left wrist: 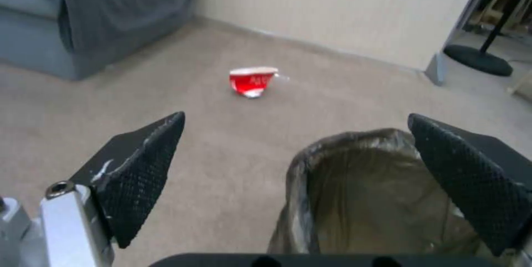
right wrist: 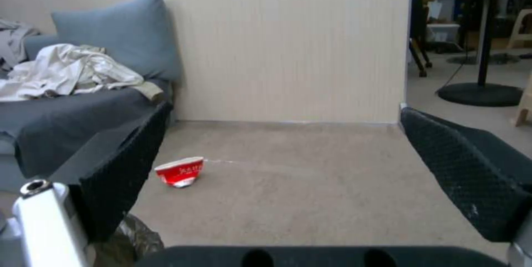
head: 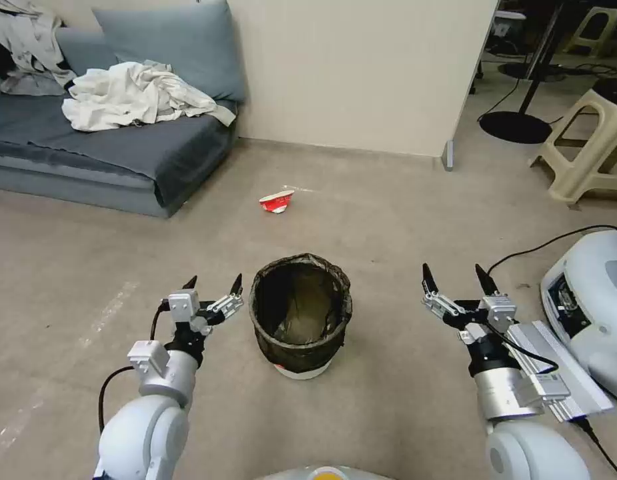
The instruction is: Pick up the trash can from the floor.
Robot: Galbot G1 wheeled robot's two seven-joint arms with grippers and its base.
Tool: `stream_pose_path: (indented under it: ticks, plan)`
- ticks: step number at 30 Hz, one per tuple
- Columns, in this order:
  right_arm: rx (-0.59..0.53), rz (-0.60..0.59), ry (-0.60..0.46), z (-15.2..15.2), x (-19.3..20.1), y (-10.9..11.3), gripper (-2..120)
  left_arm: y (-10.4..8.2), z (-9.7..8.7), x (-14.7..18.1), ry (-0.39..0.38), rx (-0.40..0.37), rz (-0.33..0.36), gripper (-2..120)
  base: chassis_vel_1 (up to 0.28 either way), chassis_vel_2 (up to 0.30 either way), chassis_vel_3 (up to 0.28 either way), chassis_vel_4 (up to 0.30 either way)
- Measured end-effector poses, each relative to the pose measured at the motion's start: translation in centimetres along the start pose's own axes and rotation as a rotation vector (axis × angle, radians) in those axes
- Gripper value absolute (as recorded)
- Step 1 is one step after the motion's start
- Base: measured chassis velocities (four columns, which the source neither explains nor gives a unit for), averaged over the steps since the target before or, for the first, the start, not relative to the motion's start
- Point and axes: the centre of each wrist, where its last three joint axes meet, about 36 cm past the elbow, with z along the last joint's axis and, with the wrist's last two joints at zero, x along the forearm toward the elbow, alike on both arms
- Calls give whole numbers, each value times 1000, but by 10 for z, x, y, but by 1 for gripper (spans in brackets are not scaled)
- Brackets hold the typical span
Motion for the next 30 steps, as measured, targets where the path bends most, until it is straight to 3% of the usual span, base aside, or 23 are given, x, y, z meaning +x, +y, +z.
stream_pose_path:
  ticks: [30]
  plan:
    - [-8,9,5,-6,9,6,100,-6,2,-4,74,27,31,100,0,0,0,0]
